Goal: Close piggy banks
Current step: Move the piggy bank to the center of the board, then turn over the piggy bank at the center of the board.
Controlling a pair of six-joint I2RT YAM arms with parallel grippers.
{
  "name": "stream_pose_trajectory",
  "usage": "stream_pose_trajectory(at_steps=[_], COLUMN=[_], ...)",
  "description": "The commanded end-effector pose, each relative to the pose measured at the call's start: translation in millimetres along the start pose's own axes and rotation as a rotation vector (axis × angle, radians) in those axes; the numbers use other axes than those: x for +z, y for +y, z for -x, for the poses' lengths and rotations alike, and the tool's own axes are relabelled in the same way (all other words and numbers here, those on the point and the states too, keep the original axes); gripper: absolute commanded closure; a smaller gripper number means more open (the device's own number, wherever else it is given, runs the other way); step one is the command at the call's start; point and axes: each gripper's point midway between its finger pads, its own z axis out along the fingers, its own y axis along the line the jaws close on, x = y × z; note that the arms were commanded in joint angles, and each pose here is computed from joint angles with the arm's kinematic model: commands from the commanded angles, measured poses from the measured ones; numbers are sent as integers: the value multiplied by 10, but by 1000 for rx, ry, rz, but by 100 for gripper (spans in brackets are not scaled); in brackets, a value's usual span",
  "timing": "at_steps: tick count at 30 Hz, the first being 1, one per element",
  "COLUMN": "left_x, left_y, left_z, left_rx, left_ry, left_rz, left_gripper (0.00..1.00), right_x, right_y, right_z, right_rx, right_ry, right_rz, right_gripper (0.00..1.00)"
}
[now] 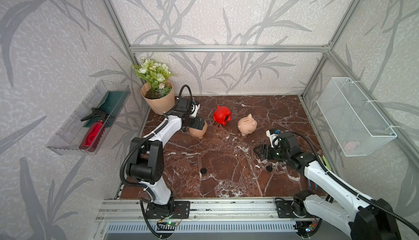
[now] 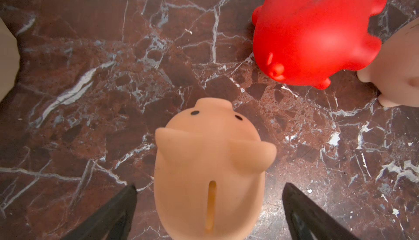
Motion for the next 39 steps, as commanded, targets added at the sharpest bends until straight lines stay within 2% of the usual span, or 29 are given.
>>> stream_pose_trajectory(at_steps=[1, 9, 23, 35, 39], left_x=[14, 137, 323, 373, 318], left_y=[-18, -29, 39, 53, -7], left_z=[162, 224, 122, 86, 111], left_rx=[36, 70, 81, 94, 56], left_ry=[-26, 7, 127, 162, 164], left_rz=[40, 67, 99, 100, 71], left_gripper=[1, 1, 1, 13, 19], right_x=[-20, -3, 26, 53, 74], right_y=[98, 97, 94, 52, 51], right_z=[97, 80, 66, 15, 11], right_rx=[-7, 2, 5, 5, 8], right_ry=[-17, -7, 2, 12, 15], right_rz=[34, 38, 44, 37, 41], right_gripper=[27, 27, 27, 27, 27])
